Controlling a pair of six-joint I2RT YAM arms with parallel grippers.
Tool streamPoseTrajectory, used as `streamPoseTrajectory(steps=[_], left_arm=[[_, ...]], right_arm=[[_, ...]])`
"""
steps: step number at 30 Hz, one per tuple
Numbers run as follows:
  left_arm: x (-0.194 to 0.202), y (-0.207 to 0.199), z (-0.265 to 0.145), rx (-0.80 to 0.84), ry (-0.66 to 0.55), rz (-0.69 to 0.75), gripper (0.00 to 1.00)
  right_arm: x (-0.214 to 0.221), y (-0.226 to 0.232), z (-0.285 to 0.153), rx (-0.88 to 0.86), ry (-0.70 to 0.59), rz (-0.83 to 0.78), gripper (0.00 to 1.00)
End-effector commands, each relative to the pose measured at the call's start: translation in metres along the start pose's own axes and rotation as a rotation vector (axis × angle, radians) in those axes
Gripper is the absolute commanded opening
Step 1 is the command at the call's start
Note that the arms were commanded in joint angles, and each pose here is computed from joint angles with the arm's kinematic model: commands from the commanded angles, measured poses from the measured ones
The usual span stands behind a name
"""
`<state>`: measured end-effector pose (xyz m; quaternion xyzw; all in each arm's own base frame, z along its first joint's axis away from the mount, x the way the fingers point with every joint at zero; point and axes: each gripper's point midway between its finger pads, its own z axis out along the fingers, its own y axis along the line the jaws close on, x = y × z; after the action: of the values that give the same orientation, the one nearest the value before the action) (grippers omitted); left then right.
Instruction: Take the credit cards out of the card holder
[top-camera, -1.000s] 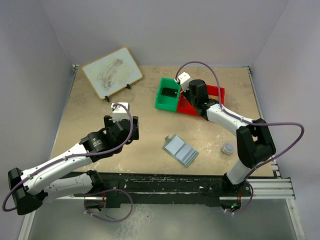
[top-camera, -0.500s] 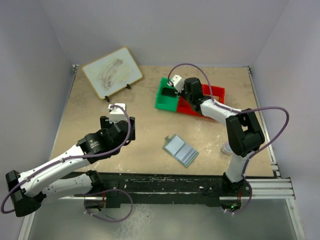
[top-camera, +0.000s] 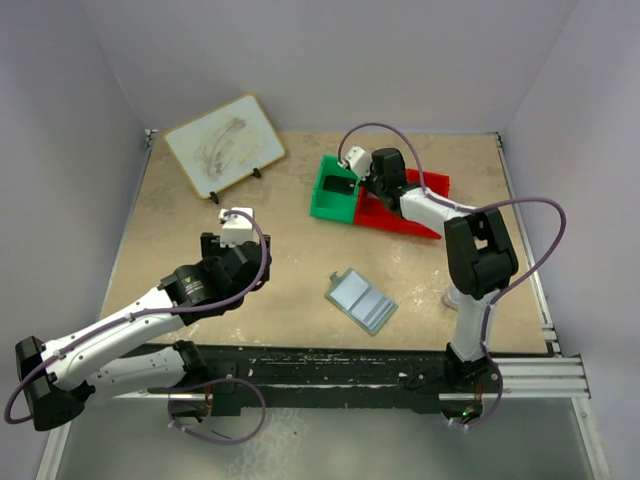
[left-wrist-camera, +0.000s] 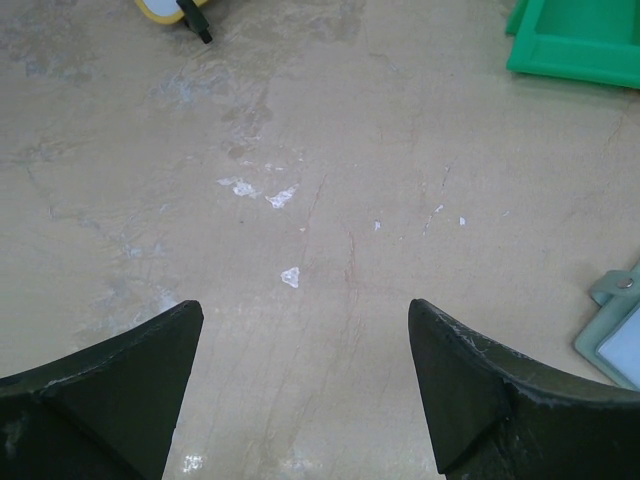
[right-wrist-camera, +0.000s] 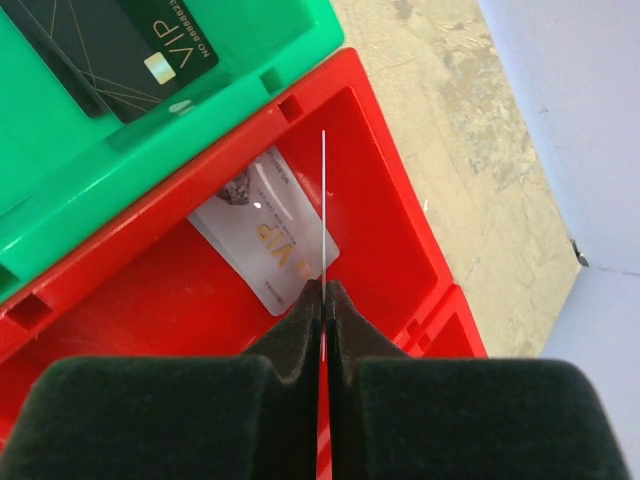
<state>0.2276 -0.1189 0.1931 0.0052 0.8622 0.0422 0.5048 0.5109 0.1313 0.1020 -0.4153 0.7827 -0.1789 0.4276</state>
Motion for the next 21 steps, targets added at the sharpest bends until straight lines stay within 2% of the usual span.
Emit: streamPoseTrajectory(steps=[1, 21], left_arm=[[-0.007, 0.005, -0.001, -0.021, -0.025, -0.011, 0.82], [-0.007, 0.007, -0.001, -0.033, -0.026, -0.011, 0.82]], right_arm=[[-0.016, -0.013, 0.005, 0.005, -0.027, -0.011, 0.00], [0.008, -0.015, 0.025, 0.034, 0.075, -0.125, 0.00]])
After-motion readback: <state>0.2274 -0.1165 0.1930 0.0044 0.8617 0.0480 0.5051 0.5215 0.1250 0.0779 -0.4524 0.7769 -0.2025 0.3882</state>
